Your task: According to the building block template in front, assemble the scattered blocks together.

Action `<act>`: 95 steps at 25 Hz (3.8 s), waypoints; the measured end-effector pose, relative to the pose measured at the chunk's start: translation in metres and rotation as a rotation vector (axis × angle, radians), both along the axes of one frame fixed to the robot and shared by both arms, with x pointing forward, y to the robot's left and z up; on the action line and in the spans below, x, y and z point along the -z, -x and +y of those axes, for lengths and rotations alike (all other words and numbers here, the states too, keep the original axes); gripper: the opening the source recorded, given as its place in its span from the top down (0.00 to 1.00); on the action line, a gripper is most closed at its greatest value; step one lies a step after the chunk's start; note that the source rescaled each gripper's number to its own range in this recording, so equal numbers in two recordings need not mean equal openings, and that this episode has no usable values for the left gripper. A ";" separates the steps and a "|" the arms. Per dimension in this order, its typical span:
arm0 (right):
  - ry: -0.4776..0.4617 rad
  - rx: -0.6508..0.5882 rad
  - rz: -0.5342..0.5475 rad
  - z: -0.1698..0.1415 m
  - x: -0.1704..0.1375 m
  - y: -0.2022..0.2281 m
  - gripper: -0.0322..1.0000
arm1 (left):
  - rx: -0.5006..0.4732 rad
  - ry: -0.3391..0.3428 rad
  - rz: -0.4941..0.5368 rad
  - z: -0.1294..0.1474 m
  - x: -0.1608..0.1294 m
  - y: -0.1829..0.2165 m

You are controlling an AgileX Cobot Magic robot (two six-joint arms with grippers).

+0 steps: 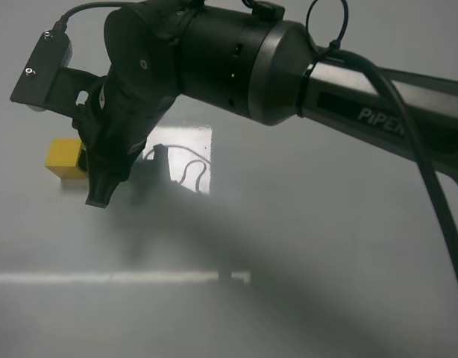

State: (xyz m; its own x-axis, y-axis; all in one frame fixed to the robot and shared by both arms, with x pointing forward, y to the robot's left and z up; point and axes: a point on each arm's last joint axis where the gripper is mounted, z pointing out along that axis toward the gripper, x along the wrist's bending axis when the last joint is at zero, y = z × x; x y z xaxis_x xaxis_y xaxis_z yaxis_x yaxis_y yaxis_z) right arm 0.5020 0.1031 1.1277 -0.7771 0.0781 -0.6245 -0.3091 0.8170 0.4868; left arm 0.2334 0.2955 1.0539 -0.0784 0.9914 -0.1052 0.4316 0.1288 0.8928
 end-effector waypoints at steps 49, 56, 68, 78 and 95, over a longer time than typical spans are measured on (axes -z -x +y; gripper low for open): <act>-0.134 -0.047 0.003 0.017 -0.008 0.008 0.48 | 0.000 0.000 0.000 0.000 0.000 0.000; -0.136 -0.049 0.002 0.020 -0.003 0.007 0.48 | 0.000 0.000 0.000 0.000 0.000 0.000; -0.123 -0.046 0.012 0.023 0.005 0.005 0.60 | 0.000 0.000 0.000 0.000 0.000 0.000; -0.117 -0.037 0.008 0.022 0.007 0.001 0.94 | 0.000 0.000 0.000 0.000 0.000 0.000; -0.095 -0.013 0.013 0.009 -0.008 0.004 0.96 | 0.000 0.000 -0.001 0.000 0.000 0.000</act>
State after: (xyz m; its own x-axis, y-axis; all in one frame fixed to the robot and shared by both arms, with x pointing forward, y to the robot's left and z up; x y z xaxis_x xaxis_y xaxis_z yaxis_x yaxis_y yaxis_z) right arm 0.4980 0.1126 1.1359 -0.7866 0.1267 -0.6043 -0.3120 0.7630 0.5661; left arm 0.2334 0.2955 1.0539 -0.0784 0.9914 -0.1052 0.4309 0.1288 0.8931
